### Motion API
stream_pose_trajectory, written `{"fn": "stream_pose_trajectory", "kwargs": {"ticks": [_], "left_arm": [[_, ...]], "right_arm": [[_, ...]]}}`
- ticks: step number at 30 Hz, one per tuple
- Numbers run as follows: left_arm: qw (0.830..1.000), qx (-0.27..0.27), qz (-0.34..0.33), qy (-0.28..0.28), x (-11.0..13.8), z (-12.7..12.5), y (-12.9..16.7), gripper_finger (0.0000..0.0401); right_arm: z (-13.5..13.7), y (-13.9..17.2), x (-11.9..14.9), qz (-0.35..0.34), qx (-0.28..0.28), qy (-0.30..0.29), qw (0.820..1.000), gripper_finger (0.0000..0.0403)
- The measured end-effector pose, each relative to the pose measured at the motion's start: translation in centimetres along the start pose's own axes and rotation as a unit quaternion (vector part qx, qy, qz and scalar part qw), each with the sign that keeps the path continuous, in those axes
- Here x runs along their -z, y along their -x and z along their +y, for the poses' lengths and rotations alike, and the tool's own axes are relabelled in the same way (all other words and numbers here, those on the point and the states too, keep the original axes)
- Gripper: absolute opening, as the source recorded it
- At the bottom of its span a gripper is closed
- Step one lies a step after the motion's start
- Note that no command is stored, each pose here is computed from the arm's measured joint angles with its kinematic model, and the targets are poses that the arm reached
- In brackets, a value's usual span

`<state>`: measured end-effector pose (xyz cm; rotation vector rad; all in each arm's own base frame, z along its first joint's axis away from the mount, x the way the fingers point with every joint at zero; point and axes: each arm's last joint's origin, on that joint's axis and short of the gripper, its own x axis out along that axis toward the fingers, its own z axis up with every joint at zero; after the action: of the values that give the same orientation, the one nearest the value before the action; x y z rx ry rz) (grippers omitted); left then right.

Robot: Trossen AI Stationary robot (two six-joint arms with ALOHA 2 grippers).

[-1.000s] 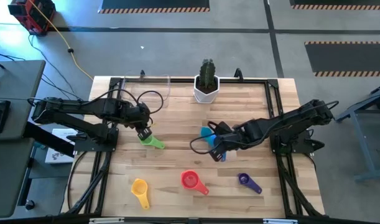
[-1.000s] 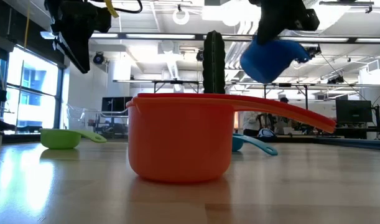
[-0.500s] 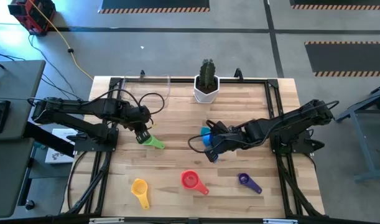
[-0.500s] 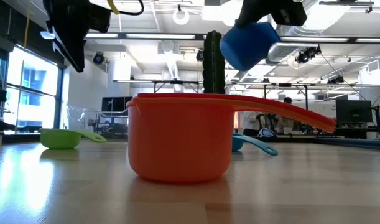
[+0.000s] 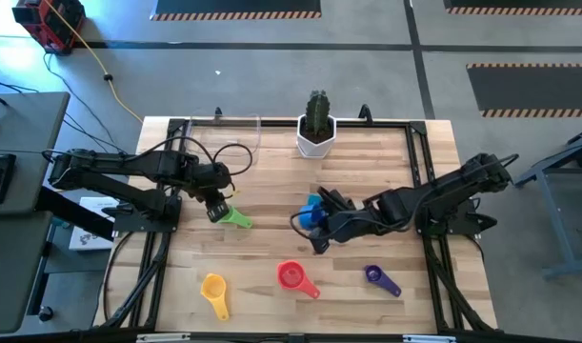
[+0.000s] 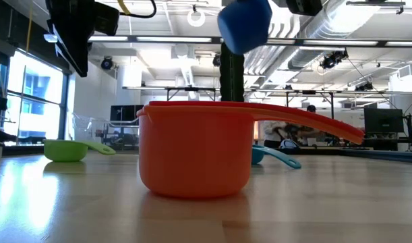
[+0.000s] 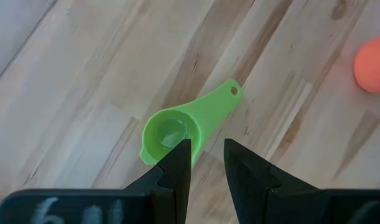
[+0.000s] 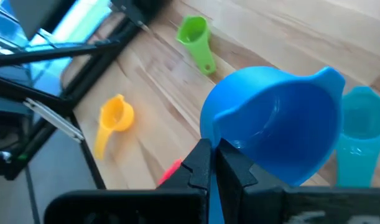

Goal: Nest measuring cups in basket
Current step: Stack the dark blue measuring cup on the pink measuring cup

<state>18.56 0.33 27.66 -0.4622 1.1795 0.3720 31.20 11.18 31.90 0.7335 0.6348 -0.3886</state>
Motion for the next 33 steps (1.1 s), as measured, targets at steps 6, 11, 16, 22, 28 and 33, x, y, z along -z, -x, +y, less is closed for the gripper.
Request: {"fn": "stream_pose_trajectory", "kwargs": {"ticks": [6,11,16,22,28,33], "left_arm": [[1.000,0.002,0.001,0.000,0.0,0.0,0.0,0.0086],[1.000,0.011,0.006,0.002,0.0,-0.1,0.0,0.0086],[0.999,0.032,0.020,0.014,0.1,-0.2,0.0,0.0086],[0.998,0.035,0.024,0.053,0.3,-0.5,0.0,0.0086],[0.995,0.038,0.030,0.092,0.7,-1.1,0.1,0.0086],[0.991,0.042,0.034,0.118,1.1,-1.7,0.1,0.0086]], "right_arm": [[0.5,0.2,0.3,-0.012,-0.010,0.000,1.000,0.0000],[0.8,0.3,0.3,-0.020,-0.021,-0.002,1.000,0.0000],[1.2,-0.6,0.8,-0.013,-0.030,0.006,0.999,0.0000],[2.0,-2.1,1.4,0.006,-0.048,0.040,0.998,0.0000],[4.0,-2.1,0.8,0.022,-0.081,0.095,0.992,0.0000],[5.7,-1.9,0.0,0.033,-0.084,0.155,0.984,0.0000]]}}
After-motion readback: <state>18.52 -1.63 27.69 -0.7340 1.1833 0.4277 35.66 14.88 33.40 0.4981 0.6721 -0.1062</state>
